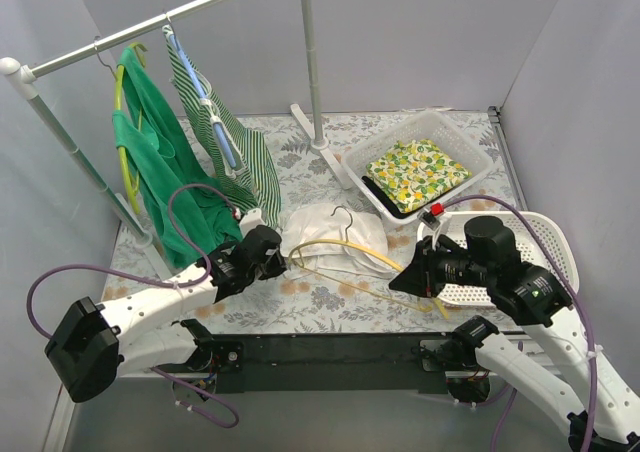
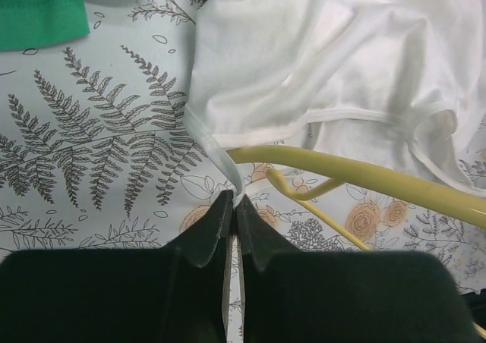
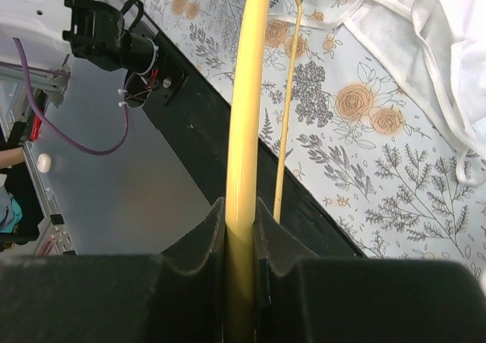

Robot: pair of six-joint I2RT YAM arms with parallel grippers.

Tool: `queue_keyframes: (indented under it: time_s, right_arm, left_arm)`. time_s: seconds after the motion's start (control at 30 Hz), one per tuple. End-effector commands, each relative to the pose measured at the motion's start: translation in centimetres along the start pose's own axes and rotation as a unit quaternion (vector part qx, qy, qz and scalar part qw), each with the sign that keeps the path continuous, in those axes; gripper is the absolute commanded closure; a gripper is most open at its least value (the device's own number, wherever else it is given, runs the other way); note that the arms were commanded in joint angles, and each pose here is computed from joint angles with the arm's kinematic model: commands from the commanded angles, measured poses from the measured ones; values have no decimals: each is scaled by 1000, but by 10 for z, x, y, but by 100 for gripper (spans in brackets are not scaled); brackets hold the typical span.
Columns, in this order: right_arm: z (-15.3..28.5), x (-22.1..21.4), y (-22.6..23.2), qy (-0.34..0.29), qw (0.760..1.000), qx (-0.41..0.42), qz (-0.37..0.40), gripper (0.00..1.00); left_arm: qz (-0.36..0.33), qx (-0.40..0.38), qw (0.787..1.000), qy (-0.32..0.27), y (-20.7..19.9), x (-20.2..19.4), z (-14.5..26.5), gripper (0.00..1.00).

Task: Place the tank top on the hanger

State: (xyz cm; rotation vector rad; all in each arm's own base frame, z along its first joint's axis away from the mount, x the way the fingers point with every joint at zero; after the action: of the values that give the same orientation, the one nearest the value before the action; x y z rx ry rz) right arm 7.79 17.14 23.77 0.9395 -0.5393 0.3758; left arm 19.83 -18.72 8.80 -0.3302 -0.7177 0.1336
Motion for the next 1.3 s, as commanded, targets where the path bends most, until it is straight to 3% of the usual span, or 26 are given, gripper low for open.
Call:
queue_keyframes:
  time_s: [0.0,0.27,0.57,0.9,1.27]
  right_arm:
    - [-9,24,16,-50,996,56,52,99]
    - [-24,18,6,-31,996,63,50,99]
    - [-38,20,8,-54,988,116,82,99]
    - [-58,20,-2,-82,980,147,102,99]
    - [-88,22,-24,-86,980,139,116,99]
  left_arm:
    - [-30,-20,999,-5,-17,18,11,99]
    - [-43,-17,999,-20,-27,41,27,98]
    - [-71,-105,992,-7,-61,49,46,98]
    - [-92,-135,987,-4,-73,54,54,96]
    - [-115,-158,981,2,-81,54,58,85]
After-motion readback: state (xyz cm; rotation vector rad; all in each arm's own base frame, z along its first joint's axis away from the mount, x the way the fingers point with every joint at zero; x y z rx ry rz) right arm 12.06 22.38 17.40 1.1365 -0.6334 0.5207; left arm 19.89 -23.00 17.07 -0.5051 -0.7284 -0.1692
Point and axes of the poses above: each gripper's point midway between its finger pads, its own z axis back along the fingers, its own y axis along the line the jaws close on, x = y × z, the point moved 2 cm from there along z, back along the fingers, and after that the axes turned 6 degrees about -z, right-handed, at the moved point
